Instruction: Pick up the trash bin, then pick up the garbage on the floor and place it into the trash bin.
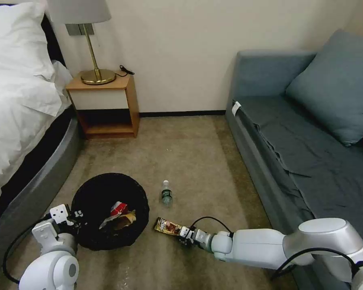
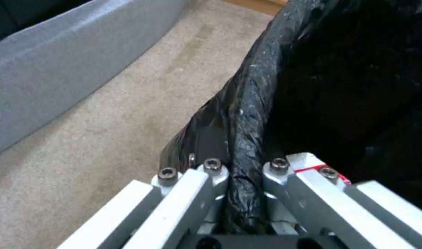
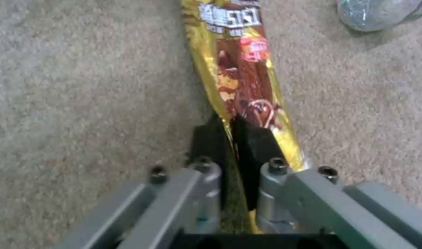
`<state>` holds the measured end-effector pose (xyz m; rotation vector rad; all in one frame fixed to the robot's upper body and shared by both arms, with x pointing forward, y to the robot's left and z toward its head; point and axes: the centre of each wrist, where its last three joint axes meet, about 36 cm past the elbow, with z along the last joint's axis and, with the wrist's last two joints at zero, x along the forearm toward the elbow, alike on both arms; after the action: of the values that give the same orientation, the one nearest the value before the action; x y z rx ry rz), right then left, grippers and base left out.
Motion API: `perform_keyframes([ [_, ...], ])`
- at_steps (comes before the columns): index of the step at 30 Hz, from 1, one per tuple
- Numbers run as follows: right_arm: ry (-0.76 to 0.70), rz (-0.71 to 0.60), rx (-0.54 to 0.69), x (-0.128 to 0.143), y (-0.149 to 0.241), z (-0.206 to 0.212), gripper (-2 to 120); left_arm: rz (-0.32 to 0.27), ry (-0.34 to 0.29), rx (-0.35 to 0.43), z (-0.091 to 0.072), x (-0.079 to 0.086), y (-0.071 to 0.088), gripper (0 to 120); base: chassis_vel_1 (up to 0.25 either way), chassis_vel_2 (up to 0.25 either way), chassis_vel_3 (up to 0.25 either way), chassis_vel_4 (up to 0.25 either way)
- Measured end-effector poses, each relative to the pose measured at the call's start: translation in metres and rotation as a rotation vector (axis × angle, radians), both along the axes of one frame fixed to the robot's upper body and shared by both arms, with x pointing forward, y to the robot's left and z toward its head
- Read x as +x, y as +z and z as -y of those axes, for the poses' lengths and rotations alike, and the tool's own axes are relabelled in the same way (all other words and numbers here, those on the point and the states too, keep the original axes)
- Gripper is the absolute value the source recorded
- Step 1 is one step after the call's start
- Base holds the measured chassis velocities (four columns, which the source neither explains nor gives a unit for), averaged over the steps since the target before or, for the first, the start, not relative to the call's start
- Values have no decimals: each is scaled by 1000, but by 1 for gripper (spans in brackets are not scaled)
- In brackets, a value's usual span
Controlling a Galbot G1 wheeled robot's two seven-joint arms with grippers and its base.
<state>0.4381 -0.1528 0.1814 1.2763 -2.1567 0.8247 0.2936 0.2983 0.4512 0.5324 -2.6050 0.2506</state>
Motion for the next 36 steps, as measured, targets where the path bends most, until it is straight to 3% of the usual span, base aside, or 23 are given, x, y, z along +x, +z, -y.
perform_keyframes([
  [3,0,1,1,0,0,0,0,0,0,0,0,0,0,3,0,0,0,0],
  [15,-25,21,37,4,12,5,0,-6,3,-2,0,0,-3,3,0,0,0,0],
  [26,-125,106,78,26,52,51,0,7,5,-2,1,1,0,3,0,0,0,0],
  [36,-201,195,225,28,112,64,0,-8,5,5,2,3,-4,3,0,0,0,0],
])
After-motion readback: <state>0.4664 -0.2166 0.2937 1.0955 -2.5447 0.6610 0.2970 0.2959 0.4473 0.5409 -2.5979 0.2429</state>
